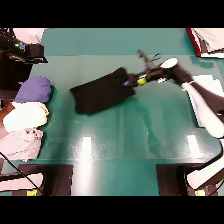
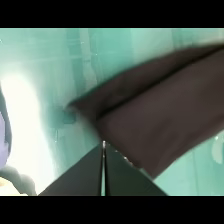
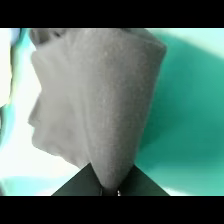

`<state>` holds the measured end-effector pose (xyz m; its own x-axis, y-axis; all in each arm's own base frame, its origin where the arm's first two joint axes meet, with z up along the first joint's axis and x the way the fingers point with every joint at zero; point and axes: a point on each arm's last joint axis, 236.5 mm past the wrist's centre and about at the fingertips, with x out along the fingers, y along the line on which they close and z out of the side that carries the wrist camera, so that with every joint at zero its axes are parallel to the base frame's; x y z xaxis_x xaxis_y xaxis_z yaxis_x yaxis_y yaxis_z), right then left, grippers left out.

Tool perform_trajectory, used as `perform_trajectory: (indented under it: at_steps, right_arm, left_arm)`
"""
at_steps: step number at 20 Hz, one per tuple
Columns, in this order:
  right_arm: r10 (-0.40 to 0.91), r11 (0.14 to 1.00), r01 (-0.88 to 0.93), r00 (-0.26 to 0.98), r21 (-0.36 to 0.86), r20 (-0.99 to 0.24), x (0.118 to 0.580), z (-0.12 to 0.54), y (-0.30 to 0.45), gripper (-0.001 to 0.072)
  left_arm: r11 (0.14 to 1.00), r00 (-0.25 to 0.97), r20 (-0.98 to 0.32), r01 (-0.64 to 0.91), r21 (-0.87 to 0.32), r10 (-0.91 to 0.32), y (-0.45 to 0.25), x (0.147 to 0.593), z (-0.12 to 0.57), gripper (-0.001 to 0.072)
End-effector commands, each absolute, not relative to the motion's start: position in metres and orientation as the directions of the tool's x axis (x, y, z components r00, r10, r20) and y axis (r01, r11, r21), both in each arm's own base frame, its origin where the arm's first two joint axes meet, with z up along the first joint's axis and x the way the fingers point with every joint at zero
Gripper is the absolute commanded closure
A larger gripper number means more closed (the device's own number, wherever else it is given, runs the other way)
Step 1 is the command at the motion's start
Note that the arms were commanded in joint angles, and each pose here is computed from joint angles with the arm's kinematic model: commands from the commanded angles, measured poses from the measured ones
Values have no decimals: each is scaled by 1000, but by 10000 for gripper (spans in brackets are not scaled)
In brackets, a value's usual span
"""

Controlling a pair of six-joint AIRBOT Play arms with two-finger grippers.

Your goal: Fold the shirts.

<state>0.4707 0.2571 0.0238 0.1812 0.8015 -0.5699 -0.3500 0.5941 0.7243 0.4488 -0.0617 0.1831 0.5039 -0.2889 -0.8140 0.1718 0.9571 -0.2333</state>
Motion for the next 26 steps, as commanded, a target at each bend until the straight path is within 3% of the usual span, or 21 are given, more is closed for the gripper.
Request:
perform_trajectory:
  at_steps: [1,5,8,10,17,26]
  right_arm:
    - [700,710,-296,393,639,-596,506,68,146,695]
    - [428,811,3,680,586,-595,523,110,-40,695]
    - [208,765,228,798,602,-566,505,131,-161,696]
    - [139,735,299,812,609,-566,488,132,-205,695]
    - [99,719,328,824,613,-558,479,134,-228,695]
    - [163,838,130,867,529,-471,494,236,-183,696]
  left_arm:
    - [957,499,-817,172,-234,-289,-62,448,182,682]
    - [956,500,-816,172,-236,-291,-62,448,183,682]
    - [951,498,-811,178,-252,-307,-66,447,184,681]
    - [950,498,-810,179,-255,-311,-67,447,184,681]
    - [950,497,-810,173,-259,-311,-67,447,184,681]
    - [950,486,-816,181,-255,-311,-67,445,182,681]
